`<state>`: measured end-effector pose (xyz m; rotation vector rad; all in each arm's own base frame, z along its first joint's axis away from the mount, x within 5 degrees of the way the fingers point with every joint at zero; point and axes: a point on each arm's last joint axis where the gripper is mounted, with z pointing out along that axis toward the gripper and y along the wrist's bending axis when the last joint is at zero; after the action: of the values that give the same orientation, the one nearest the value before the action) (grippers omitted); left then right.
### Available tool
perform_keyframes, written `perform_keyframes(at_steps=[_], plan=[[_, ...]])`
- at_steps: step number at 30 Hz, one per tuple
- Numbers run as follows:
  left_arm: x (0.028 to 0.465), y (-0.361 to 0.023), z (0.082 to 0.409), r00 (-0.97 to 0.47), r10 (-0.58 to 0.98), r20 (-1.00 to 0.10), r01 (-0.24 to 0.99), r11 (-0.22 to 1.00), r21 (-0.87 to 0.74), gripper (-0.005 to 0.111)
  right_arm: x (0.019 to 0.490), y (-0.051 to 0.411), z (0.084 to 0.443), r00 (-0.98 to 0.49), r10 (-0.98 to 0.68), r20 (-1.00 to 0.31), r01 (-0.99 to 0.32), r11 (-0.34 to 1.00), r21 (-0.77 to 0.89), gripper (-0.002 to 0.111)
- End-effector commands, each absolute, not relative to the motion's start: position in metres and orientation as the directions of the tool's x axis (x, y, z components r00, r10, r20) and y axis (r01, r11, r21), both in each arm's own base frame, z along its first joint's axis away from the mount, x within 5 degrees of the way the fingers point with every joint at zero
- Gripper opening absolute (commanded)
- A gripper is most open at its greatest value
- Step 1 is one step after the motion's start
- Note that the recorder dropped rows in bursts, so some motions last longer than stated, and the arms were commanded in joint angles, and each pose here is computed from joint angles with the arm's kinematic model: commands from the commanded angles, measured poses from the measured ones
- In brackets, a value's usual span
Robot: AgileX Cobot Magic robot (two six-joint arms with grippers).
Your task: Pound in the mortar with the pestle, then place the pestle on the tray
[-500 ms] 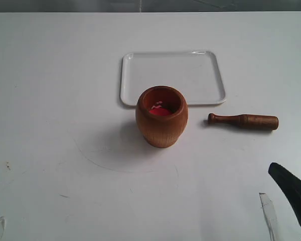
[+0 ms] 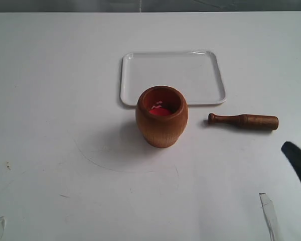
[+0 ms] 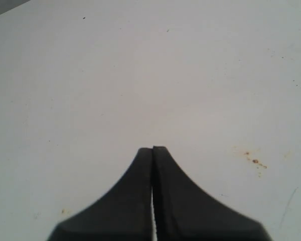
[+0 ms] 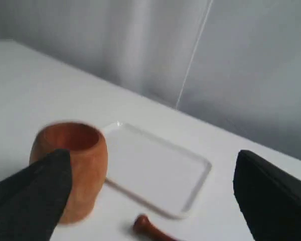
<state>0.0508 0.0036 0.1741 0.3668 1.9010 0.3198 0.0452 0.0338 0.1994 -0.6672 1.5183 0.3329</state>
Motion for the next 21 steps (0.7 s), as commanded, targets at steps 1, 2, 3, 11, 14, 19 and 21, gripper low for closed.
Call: perform_keyframes(at_steps=[1,2,3,11,14,19,21], plan=[[0.051,0.003,0.174,-0.328,0.39,-0.861,0.103,0.92,0.378,0.0,0.046,0.029,0.224,0.133,0.165,-0.977,-0.559,0.827,0.064,0.081],[0.051,0.003,0.174,-0.328,0.39,-0.861,0.103,0.92,0.378,0.0,0.047,0.027,0.227,0.137,0.224,-0.965,-0.552,0.826,0.114,0.081],[0.051,0.003,0.174,-0.328,0.39,-0.861,0.103,0.92,0.378,0.0,0.047,0.025,0.231,0.158,0.277,-0.948,-0.542,0.827,0.151,0.081],[0.051,0.003,0.174,-0.328,0.39,-0.861,0.103,0.92,0.378,0.0,0.048,0.008,0.247,0.245,0.533,-0.81,-0.494,0.788,0.368,0.081],[0.051,0.003,0.174,-0.328,0.39,-0.861,0.103,0.92,0.378,0.0,0.048,0.008,0.247,0.257,0.518,-0.815,-0.49,0.798,0.352,0.081],[0.051,0.003,0.174,-0.328,0.39,-0.861,0.103,0.92,0.378,0.0,0.045,0.008,0.251,0.328,0.476,-0.816,-0.491,0.824,0.284,0.054],[0.051,0.003,0.174,-0.328,0.39,-0.861,0.103,0.92,0.378,0.0,0.043,0.007,0.255,0.39,0.452,-0.802,-0.484,0.842,0.239,0.017]])
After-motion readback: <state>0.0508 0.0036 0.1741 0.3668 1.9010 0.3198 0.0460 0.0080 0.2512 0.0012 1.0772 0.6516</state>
